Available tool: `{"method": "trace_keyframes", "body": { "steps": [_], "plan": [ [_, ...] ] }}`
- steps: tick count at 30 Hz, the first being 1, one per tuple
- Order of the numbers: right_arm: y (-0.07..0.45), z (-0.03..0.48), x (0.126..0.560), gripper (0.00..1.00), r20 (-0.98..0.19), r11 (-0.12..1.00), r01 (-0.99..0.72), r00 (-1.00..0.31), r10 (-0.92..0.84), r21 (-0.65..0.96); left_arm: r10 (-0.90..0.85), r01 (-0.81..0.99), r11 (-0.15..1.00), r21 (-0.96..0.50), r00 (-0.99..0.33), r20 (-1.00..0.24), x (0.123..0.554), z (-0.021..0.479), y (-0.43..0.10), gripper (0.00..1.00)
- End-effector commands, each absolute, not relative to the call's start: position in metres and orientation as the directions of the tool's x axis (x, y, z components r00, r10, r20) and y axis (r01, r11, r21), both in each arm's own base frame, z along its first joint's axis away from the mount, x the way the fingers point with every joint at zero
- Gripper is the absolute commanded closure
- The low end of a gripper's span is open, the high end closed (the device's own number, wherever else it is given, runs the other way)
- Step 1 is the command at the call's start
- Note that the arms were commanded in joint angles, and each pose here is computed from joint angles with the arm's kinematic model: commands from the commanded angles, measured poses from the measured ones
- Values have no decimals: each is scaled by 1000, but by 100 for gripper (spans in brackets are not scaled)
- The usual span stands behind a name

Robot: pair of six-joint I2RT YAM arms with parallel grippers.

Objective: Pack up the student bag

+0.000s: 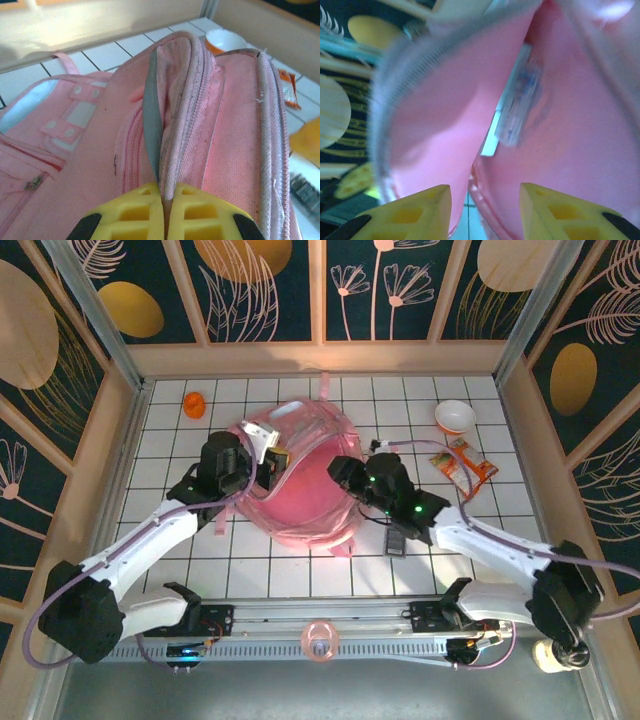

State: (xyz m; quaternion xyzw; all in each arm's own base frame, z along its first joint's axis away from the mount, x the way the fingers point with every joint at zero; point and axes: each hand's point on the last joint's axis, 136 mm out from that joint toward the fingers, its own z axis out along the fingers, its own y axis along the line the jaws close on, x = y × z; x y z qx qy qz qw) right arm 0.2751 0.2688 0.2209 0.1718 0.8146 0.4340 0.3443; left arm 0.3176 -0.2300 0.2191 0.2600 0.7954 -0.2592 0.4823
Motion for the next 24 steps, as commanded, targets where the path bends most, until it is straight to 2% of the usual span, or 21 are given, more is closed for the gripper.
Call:
{"method": "trace_keyframes", "body": {
  "steps": [1,5,8,12,15,20,24],
  "plan": [
    [224,211,279,58,-545,706,39,-605,580,708,284,761,640,-106,-362,-888,307,198,-242,98],
    [216,235,277,53,-595,699,-31,-553,583,714,379,839,516,-176,-407,-831,279,156,-266,85],
    [215,242,277,49,-629,715,-68,-537,562,696,407,844,481,-239,-456,-791,266,131,-275,68],
    [218,250,276,45,-686,751,-133,-532,496,647,344,806,496,-323,-524,-779,267,130,-280,35],
    [216,265,275,43,-738,775,-186,-498,455,604,208,732,567,-377,-571,-794,284,147,-279,21],
    [218,294,271,40,-858,822,-337,-409,311,459,-36,565,658,-499,-637,-770,315,179,-251,12],
    [239,302,263,37,-950,808,-540,-304,75,237,-216,412,694,-590,-663,-717,334,194,-211,10]
  ]
}}
